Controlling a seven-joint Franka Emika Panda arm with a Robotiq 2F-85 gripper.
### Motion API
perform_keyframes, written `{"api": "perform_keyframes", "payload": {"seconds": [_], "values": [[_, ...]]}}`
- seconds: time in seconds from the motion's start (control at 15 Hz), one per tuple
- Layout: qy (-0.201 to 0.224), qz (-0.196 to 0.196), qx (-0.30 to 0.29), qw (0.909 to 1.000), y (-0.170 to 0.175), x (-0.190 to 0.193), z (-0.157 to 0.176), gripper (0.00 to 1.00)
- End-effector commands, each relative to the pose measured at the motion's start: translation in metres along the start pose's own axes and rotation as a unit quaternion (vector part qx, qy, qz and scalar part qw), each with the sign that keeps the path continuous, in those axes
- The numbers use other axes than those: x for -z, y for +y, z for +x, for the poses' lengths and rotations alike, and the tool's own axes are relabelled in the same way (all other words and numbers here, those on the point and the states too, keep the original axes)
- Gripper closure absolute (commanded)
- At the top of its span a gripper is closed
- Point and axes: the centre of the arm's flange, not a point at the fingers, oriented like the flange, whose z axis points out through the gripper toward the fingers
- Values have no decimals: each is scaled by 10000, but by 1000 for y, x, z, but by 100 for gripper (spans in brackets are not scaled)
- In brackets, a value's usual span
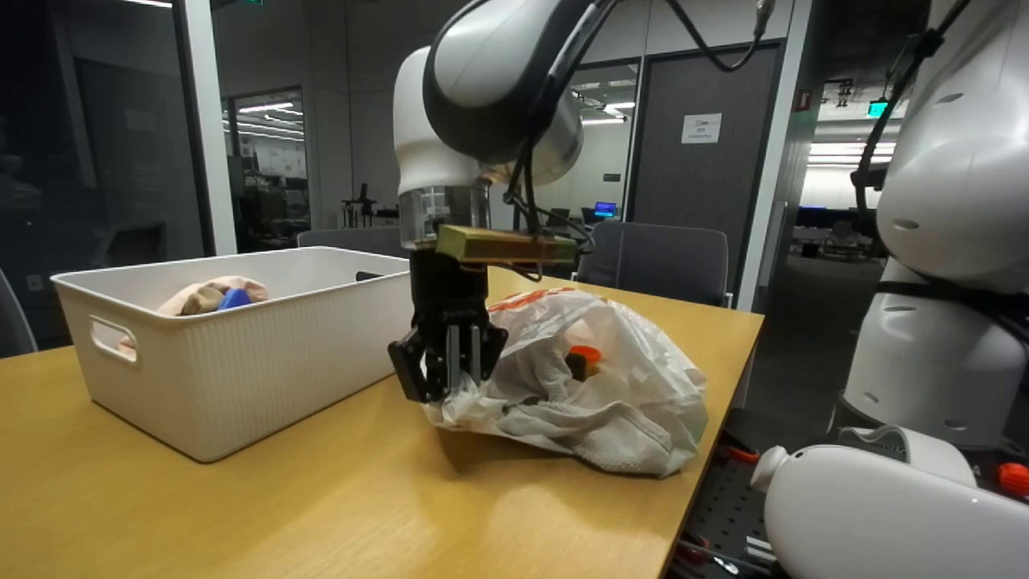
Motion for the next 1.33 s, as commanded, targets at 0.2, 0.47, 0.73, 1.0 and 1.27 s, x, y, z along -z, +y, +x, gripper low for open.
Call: {"api": "perform_keyframes", "payload": {"seconds": [0.2,0.47,0.73,1.0,1.27], "values": [[1528,-685,61,9859,18,97,-36,99],[2379,-1219,117,9635,25,121,-46,99],[3161,-1641,-35,9344,29,151,-61,99],[3919,-1835,-277,9011,26,182,-76,99],[4619,-2135,-377,8600,28,194,-81,99]]}}
